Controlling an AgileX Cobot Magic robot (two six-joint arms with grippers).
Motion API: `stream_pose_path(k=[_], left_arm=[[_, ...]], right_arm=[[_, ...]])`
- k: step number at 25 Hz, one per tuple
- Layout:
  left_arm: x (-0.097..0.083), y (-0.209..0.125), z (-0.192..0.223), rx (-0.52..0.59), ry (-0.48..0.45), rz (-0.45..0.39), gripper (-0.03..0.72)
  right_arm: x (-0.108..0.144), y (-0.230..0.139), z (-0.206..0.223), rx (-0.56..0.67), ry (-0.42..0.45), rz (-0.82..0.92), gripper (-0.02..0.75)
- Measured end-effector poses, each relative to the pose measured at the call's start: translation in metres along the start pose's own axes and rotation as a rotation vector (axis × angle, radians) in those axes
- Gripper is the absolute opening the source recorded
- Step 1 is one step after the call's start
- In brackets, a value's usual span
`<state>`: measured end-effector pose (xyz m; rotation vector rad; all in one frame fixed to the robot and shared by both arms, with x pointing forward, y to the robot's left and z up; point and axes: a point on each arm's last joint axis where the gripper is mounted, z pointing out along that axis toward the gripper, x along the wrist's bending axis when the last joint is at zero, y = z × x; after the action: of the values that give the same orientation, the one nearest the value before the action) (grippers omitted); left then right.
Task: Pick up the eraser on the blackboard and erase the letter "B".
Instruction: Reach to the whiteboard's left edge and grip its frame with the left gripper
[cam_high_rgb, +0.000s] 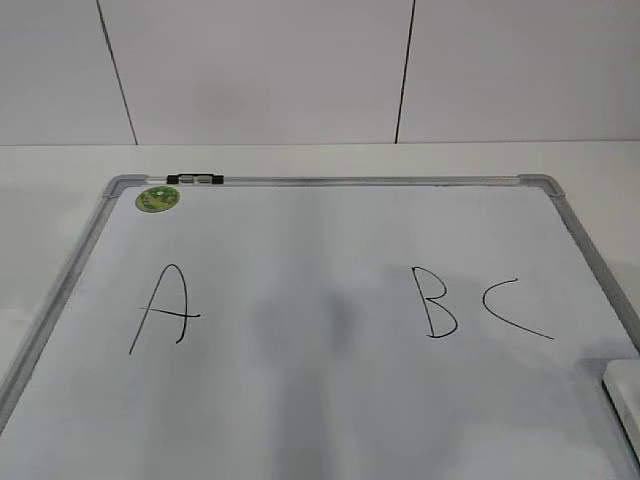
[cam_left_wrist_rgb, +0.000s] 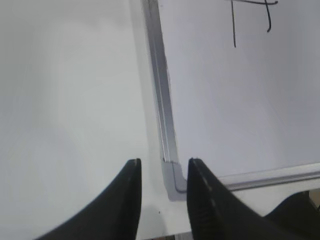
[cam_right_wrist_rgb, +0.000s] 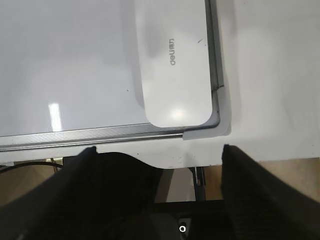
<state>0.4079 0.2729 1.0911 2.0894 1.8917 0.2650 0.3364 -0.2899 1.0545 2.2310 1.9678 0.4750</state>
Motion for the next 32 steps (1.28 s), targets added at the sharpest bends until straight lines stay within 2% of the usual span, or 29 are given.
stream_pose_path(k=[7,13,24,32], left_arm=[[0.0,0.075,0.055,0.083,0.014,-0.006,0.237],[0.002,0.111,0.109,0.166,0.021,-0.011,0.237],[0.006,0.15,0.173,0.2,0.045,0.002,0.237],[0.013,0.149,0.207,0.276,0.062,0.0,0.237]], right_arm=[[0.0,0.003,0.003,0.019,-0.003,0.003,0.584],[0.0,0.003,0.003,0.019,-0.001,0.003,0.584],[0.0,0.003,0.003,0.019,-0.001,0.005,0.584],[0.0,0.003,0.003,0.019,-0.001,0.005,0.584]])
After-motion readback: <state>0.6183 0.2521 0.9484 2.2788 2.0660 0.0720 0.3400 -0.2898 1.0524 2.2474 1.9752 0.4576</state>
